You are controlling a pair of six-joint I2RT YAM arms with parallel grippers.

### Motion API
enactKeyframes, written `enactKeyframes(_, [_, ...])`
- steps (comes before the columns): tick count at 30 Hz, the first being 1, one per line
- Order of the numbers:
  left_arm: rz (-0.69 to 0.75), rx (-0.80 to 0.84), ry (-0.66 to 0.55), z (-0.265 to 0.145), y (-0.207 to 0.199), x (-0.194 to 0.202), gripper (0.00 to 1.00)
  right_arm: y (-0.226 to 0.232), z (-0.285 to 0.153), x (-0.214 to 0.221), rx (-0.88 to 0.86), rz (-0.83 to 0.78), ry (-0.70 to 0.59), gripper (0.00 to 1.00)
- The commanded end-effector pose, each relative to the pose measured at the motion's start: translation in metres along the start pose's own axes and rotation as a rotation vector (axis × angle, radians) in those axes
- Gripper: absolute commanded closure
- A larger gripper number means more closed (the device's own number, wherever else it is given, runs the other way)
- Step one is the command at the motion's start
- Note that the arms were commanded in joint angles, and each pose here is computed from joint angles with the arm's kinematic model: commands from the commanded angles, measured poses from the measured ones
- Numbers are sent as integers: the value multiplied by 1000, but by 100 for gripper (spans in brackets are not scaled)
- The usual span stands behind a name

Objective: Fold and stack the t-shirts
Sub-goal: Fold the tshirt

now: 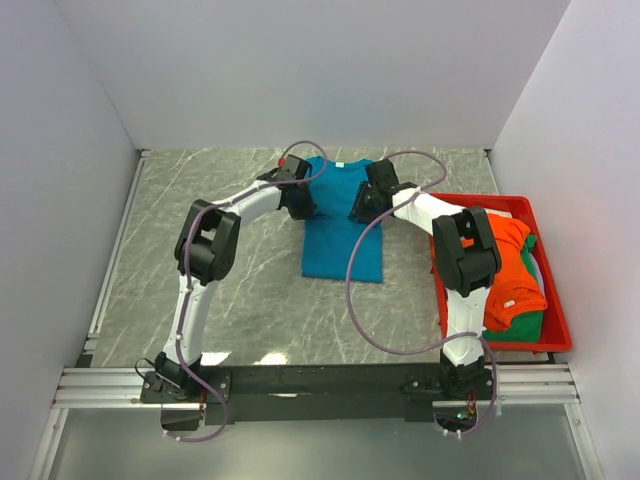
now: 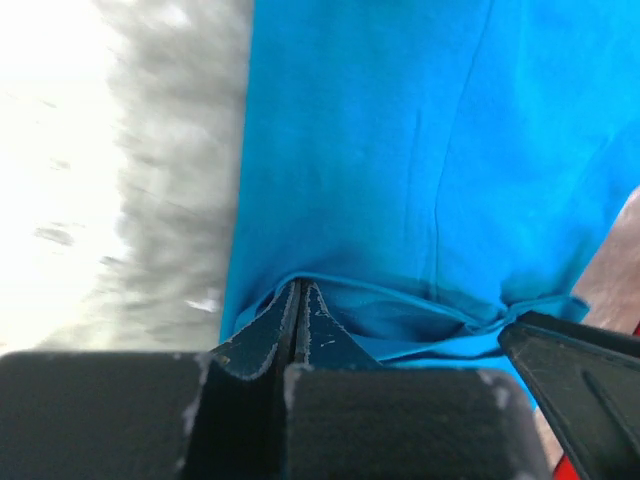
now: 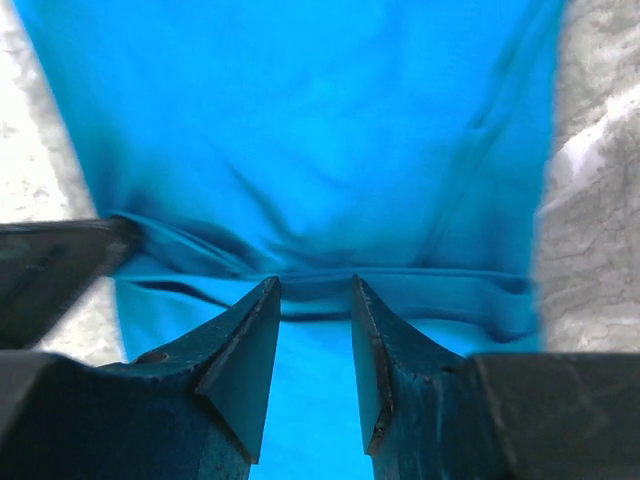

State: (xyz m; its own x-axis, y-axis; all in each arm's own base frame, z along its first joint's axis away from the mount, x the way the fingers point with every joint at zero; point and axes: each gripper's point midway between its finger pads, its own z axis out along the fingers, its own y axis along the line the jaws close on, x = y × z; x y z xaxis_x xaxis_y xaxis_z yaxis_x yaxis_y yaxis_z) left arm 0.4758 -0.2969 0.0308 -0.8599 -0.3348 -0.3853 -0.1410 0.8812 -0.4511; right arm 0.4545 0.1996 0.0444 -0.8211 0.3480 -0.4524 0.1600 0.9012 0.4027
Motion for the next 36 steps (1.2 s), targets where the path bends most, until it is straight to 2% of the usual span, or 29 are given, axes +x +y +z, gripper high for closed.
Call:
enactKeyframes(1, [6, -11, -34, -2, 11, -21, 99, -6, 5, -11, 32, -12, -13, 58])
enactKeyframes(8, [24, 25, -68, -18, 6, -39, 91, -9, 8, -16, 54, -26, -15, 58])
enactKeyframes(11, [38, 57, -84, -33, -6, -47, 84, -5, 0, -24, 52, -33, -38, 58])
enactKeyframes(15, [51, 107, -158, -67, -23, -64, 65, 4, -16, -37, 39, -46, -73, 58])
enactKeyframes(18, [51, 121, -191, -86, -29, -70, 56, 16, -30, -42, 25, -73, -98, 58])
enactKeyframes(21, [50, 131, -204, -100, -33, -70, 54, 24, -39, -39, 41, -99, -117, 57])
enactKeyframes(23, [45, 132, -189, -102, -32, -60, 55, 30, -44, -35, 41, -112, -127, 57])
enactKeyframes(26, [38, 147, -172, -106, -34, -40, 64, 33, -43, -28, 44, -121, -130, 57])
enactKeyframes(27, [37, 171, -182, -111, -39, -39, 72, 37, -42, -24, 39, -126, -127, 57])
enactKeyframes(33, [26, 164, -95, -91, -26, 16, 96, 42, -17, -3, 44, -153, -67, 57])
enactKeyframes(36, [36, 127, -50, -76, -14, 41, 99, 38, 0, 7, 74, -153, -31, 57])
